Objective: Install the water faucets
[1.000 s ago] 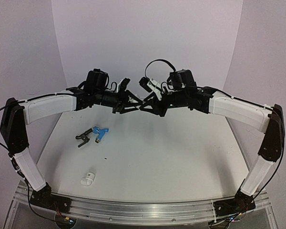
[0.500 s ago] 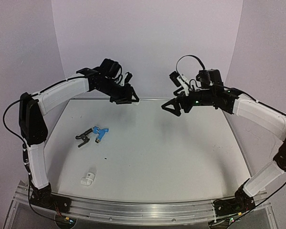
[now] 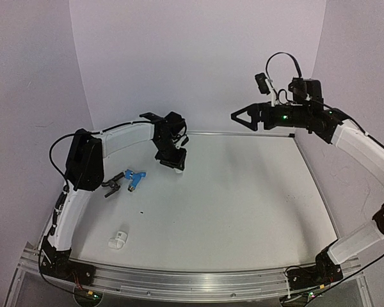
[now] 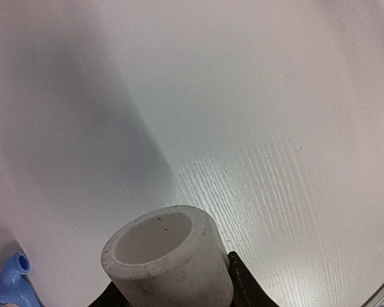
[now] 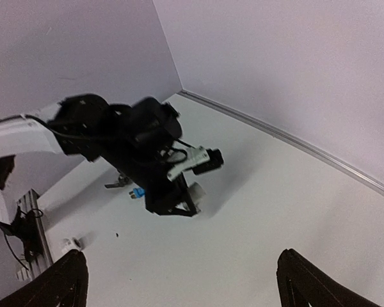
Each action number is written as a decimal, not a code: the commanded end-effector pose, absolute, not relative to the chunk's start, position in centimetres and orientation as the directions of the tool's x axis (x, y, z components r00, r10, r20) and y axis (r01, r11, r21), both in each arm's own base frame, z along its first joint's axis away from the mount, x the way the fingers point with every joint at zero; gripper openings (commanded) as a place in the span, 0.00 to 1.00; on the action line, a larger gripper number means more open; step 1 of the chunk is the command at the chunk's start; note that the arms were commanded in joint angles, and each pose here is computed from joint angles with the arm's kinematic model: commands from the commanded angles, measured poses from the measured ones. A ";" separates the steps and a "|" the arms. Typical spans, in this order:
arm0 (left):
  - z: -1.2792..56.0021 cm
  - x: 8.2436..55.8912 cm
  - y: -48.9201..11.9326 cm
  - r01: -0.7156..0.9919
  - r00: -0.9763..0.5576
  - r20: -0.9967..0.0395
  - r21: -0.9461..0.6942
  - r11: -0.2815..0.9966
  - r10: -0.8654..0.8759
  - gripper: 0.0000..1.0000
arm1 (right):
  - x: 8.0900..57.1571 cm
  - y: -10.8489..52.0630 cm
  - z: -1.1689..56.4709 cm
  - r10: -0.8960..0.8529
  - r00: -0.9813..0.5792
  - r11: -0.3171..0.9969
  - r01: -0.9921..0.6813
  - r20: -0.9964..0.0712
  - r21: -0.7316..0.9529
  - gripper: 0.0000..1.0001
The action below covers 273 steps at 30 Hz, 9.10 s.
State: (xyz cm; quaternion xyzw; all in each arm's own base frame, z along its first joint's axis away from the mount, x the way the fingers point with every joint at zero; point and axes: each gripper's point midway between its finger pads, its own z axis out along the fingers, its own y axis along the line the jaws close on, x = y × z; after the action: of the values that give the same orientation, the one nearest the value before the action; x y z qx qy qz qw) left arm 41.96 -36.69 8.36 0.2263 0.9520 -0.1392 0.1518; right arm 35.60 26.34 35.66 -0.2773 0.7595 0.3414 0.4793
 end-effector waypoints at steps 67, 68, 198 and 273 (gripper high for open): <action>12.3 38.6 -22.5 0.175 -0.905 -0.420 -0.212 0.961 0.073 0.95 | 39.8 26.1 35.3 -0.005 -0.359 0.664 -0.699 -0.933 0.266 0.98; 11.6 38.7 -21.7 0.154 -0.911 -0.409 -0.219 0.963 0.053 0.93 | 39.9 26.0 34.8 -0.006 -0.370 0.672 -0.690 -0.929 0.270 0.98; 2.8 42.6 -23.8 0.697 -0.703 -0.102 0.092 0.711 0.703 0.35 | 38.4 28.6 28.1 -0.172 -0.483 0.531 -0.780 -0.858 0.332 0.98; 31.1 34.6 -35.4 0.683 -0.704 -0.674 -0.556 0.473 0.225 0.00 | 35.3 40.7 27.6 -0.334 -0.291 0.262 -0.942 -0.897 0.208 0.36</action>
State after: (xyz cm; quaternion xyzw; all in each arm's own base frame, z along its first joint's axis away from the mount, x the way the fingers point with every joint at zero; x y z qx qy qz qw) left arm 35.36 -34.94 27.36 0.2554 0.8478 -0.4067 0.2248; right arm 35.10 40.04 25.60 -0.4455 0.7163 0.4000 0.3584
